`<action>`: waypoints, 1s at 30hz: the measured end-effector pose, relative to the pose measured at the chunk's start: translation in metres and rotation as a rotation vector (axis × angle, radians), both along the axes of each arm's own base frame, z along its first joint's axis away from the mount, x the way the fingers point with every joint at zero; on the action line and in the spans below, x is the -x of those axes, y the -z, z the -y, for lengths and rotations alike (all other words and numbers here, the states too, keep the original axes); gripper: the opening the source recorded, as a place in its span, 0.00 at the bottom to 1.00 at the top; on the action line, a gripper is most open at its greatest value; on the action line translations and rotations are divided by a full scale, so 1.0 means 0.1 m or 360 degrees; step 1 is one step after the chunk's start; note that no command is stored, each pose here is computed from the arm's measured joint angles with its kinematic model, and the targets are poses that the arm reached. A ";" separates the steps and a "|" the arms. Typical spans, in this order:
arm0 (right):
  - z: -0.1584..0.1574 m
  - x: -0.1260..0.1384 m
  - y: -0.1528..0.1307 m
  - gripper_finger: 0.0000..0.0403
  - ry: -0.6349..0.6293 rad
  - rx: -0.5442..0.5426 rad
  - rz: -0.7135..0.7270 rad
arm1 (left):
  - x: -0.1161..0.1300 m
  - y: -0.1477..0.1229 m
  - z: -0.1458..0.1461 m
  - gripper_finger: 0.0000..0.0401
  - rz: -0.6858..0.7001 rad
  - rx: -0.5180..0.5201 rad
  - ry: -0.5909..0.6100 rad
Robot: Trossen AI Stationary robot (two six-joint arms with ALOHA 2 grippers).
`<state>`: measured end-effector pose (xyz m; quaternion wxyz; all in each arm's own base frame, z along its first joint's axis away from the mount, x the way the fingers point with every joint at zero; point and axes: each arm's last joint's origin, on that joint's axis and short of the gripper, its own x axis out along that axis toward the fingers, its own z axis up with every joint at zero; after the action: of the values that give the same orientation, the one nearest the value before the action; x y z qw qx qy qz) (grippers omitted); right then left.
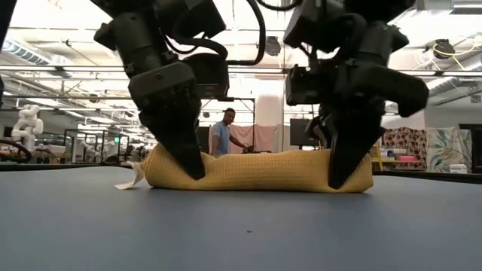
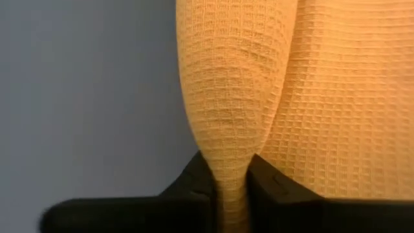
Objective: Roll towel
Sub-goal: Roll the yellow towel
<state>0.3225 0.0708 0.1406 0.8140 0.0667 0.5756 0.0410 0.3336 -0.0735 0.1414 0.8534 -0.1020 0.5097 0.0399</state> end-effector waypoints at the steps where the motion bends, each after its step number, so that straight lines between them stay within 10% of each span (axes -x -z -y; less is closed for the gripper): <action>1: 0.03 -0.01 0.00 0.06 -0.0014 -0.0040 -0.0004 | 0.01 0.00 0.02 0.32 0.0000 -0.0027 0.0003; 12: 0.34 -0.05 0.00 0.10 0.0070 -0.0251 -0.0035 | 0.29 -0.51 0.29 0.69 0.0218 -0.0416 0.0063; 22: 0.43 -0.06 0.00 0.09 0.0069 -0.0396 -0.0056 | 0.24 -0.23 0.74 0.71 0.0358 -0.0875 0.0360; 30: 0.41 -0.05 0.00 0.10 0.0044 -0.0433 -0.0071 | 0.22 0.00 0.75 0.71 0.0235 -0.0910 0.0394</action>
<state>0.3274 0.0301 0.1410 0.7849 0.1853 0.5817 0.1059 0.3112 -0.1481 0.1418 0.8805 0.2021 0.4230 0.0699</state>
